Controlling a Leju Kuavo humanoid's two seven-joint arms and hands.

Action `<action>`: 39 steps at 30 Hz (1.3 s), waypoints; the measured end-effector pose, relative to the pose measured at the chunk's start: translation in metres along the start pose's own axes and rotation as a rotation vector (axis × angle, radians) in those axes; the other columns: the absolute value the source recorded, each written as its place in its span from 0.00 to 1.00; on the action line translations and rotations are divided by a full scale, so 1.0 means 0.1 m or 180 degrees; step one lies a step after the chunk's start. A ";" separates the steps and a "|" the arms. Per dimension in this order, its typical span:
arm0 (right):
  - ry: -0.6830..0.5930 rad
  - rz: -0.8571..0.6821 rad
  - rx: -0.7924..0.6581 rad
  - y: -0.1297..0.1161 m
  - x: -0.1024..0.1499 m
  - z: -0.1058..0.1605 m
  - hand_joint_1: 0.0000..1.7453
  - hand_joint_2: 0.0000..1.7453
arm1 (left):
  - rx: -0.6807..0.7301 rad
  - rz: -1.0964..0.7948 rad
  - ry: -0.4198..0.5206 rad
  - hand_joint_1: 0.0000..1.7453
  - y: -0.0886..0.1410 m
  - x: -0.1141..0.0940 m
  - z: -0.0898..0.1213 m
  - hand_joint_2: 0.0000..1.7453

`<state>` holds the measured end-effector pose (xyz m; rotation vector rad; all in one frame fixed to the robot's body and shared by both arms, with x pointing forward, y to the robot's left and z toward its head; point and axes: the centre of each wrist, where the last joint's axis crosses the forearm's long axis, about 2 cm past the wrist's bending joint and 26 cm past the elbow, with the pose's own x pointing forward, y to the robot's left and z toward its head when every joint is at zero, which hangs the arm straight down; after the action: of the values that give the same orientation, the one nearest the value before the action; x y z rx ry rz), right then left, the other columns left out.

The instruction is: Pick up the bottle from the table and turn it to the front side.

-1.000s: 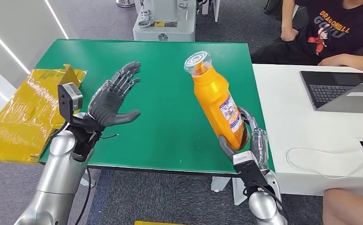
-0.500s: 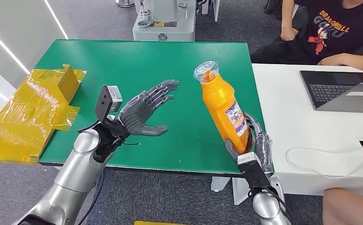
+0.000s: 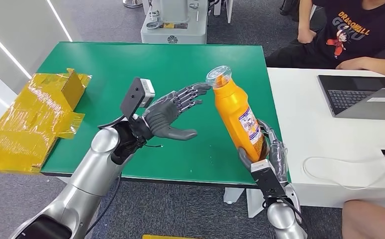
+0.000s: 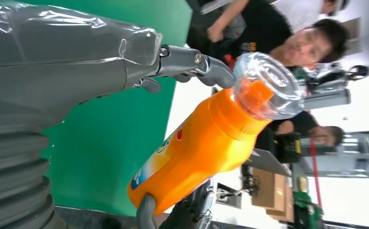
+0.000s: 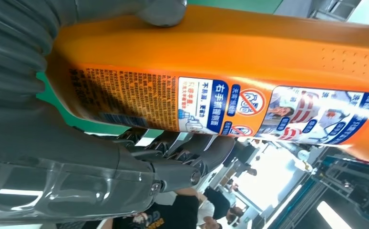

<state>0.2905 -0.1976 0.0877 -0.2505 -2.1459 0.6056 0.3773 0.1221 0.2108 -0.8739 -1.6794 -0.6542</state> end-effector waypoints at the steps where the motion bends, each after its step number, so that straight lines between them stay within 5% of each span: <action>1: -0.0007 0.0001 0.0004 0.00 -0.01 -0.02 1.00 1.00 | 0.0012 0.0004 0.0046 0.00 -0.01 -0.01 -0.03 1.00; 11: -0.0308 -0.0011 0.0140 0.01 0.01 -0.46 1.00 1.00 | 0.0383 0.0248 0.0119 0.00 -0.15 -0.02 -0.34 1.00; 39: -0.0523 -0.0018 0.0340 0.13 0.09 -0.63 1.00 1.00 | 0.0590 0.0327 0.0198 0.00 -0.11 -0.13 -0.29 1.00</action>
<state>0.3349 -0.1624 0.1190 -0.1403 -2.2616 0.7578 0.3864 0.0898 0.2058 -0.7933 -1.5998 -0.4441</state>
